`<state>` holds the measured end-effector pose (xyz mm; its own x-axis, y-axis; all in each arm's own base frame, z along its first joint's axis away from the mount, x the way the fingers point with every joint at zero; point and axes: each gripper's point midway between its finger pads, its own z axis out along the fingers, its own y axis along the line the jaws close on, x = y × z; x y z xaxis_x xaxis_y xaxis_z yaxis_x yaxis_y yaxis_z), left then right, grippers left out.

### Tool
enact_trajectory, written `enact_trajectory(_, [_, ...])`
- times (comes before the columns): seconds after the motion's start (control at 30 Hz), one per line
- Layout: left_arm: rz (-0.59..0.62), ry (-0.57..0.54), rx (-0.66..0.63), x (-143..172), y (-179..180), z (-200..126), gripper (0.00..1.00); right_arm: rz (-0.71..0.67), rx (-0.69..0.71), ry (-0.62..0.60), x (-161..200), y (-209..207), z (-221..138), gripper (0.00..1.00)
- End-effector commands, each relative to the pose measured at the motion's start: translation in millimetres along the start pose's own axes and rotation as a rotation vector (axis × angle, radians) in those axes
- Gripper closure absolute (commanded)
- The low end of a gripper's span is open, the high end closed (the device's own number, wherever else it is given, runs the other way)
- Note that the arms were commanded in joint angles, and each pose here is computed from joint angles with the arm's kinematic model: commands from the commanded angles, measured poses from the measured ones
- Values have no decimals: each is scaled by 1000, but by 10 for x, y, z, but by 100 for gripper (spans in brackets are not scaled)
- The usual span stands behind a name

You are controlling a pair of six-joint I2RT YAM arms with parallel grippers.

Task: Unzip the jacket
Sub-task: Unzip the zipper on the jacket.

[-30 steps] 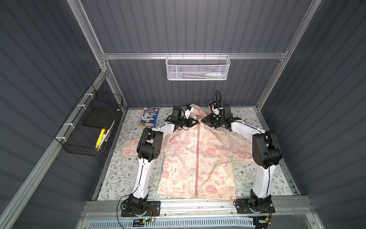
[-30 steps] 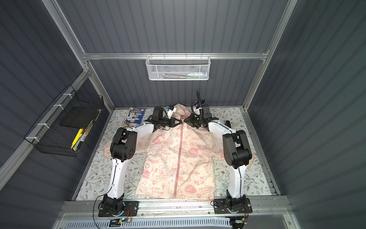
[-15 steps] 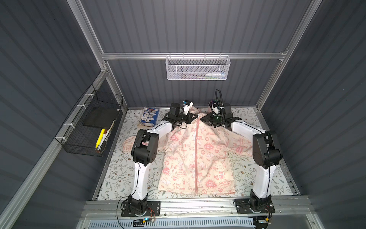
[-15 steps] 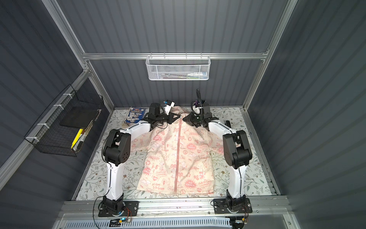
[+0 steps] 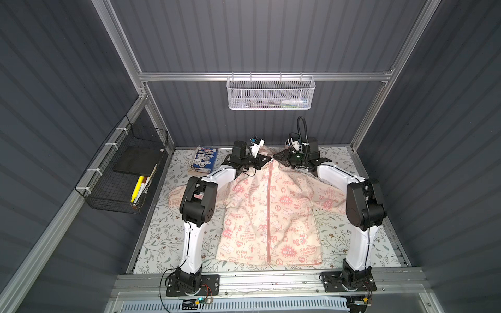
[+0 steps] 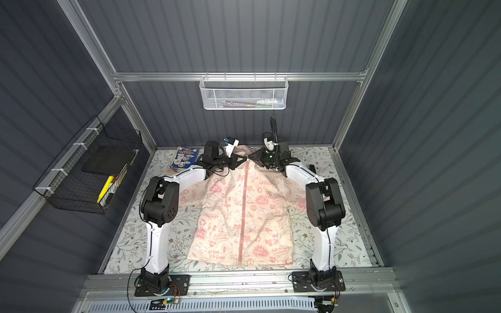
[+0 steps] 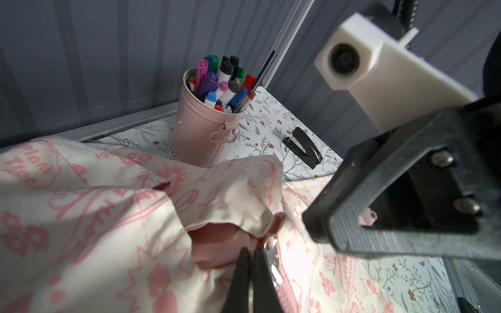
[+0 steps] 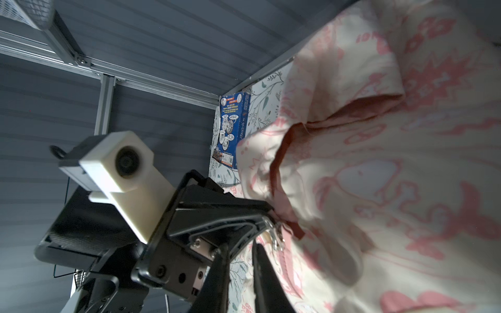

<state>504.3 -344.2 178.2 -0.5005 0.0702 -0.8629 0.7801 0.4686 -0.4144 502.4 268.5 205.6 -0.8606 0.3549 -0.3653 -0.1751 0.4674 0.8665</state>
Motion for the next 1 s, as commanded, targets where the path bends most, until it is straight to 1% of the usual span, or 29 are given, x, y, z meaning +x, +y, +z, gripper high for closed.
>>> enact_trajectory(0.0, [73, -45, 31, -229, -213, -97, 100, -32, -29, -20, -148, 109, 21, 80])
enact_trajectory(0.2, [74, -42, 46, -229, -239, -88, 100, -36, -47, 3, -190, 111, 117, 79])
enact_trajectory(0.33, [76, -43, 55, -229, -253, -87, 100, -36, -32, 16, -184, 59, 153, 79])
enact_trajectory(0.5, [77, -44, 63, -239, -268, -87, 100, -17, -20, 47, -109, -45, 206, 79])
enact_trajectory(0.73, [74, -43, 69, -237, -277, -86, 100, 1, -34, 89, -3, -76, 236, 79])
enact_trajectory(0.97, [65, -39, 79, -222, -281, -75, 100, 4, -50, 114, 73, -80, 237, 82])
